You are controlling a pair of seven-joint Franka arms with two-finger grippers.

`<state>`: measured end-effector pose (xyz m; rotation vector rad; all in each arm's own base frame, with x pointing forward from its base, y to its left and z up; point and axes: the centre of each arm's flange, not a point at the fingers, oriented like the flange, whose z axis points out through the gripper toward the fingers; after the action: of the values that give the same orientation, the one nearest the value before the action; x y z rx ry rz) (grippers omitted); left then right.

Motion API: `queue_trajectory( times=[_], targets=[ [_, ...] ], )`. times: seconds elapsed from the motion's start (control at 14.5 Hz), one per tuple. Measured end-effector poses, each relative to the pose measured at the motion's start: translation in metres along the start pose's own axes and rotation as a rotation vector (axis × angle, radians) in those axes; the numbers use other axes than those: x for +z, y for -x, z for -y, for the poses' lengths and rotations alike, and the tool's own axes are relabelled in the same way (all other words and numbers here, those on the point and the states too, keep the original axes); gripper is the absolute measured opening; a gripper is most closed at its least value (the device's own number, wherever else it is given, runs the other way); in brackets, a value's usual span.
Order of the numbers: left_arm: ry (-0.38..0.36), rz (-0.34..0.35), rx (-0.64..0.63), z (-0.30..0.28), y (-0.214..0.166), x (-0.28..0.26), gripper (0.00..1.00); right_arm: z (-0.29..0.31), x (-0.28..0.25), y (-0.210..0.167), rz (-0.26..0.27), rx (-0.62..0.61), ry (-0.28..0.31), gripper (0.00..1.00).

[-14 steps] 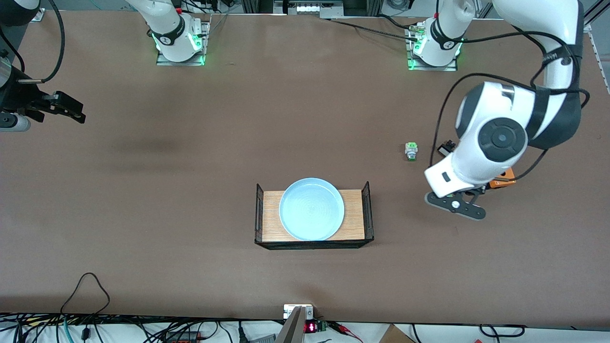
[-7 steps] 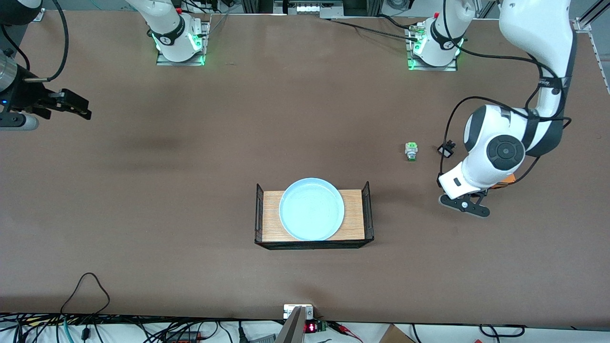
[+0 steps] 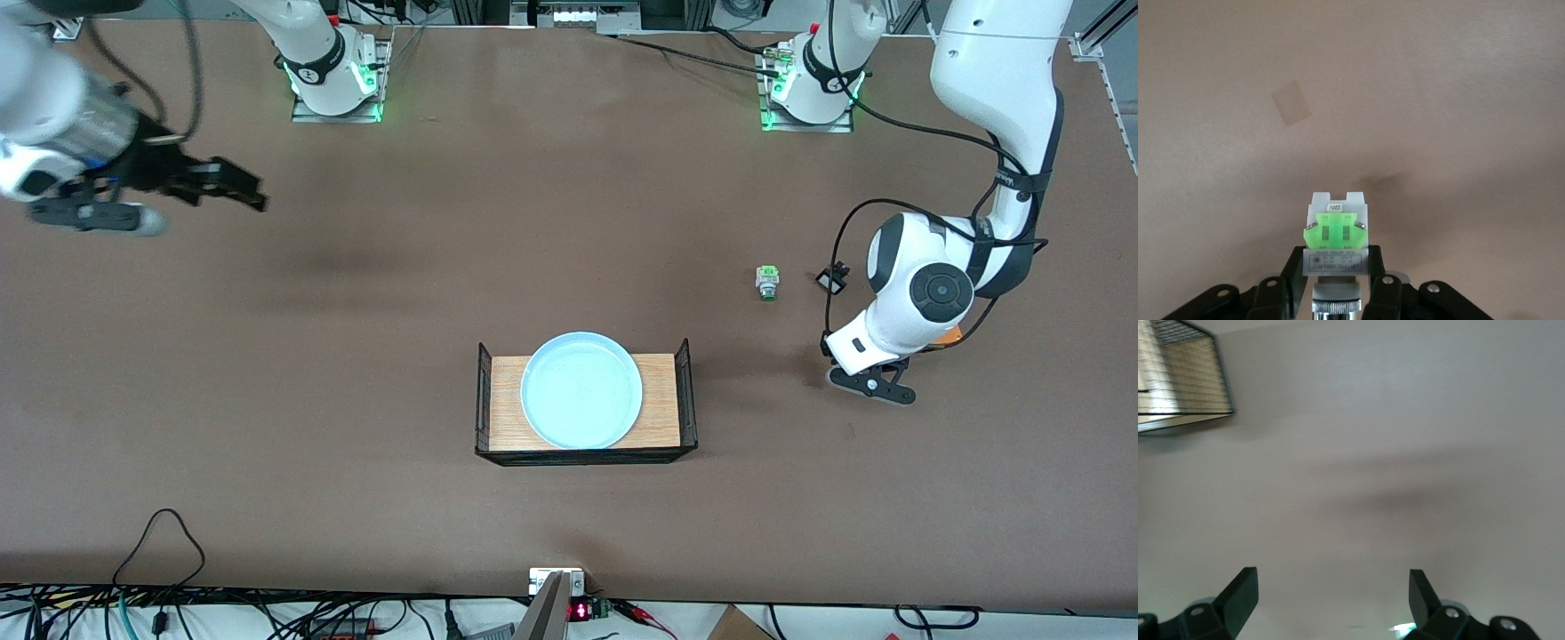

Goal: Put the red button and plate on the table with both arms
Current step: 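Lower and release the switch while the right gripper reaches the plate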

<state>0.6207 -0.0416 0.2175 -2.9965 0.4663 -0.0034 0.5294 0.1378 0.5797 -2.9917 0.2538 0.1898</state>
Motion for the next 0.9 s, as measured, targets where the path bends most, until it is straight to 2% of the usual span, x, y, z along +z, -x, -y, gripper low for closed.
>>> queue_trajectory(
  times=[0.28, 0.41, 0.62, 0.69, 0.9],
  targets=[
    [-0.001, -0.027, -0.004, 0.003, 0.002, 0.026, 0.41, 0.096, 0.033, 0.03, 0.004, -0.03, -0.009, 1.0],
    [-0.001, -0.027, -0.004, 0.003, 0.002, 0.027, 0.41, 0.139, 0.052, 0.037, 0.009, 0.017, -0.016, 1.0],
    [0.001, -0.021, -0.002, 0.001, 0.004, 0.029, 0.59, 0.19, 0.082, 0.035, 0.007, 0.165, -0.05, 1.0],
    [0.002, -0.02, -0.002, 0.001, 0.004, 0.03, 0.71, 0.201, 0.092, 0.033, 0.001, 0.21, -0.056, 1.0],
    [0.004, -0.015, 0.0, -0.001, 0.004, 0.028, 0.97, 0.224, 0.113, 0.027, -0.024, 0.333, -0.088, 1.0]
  ],
)
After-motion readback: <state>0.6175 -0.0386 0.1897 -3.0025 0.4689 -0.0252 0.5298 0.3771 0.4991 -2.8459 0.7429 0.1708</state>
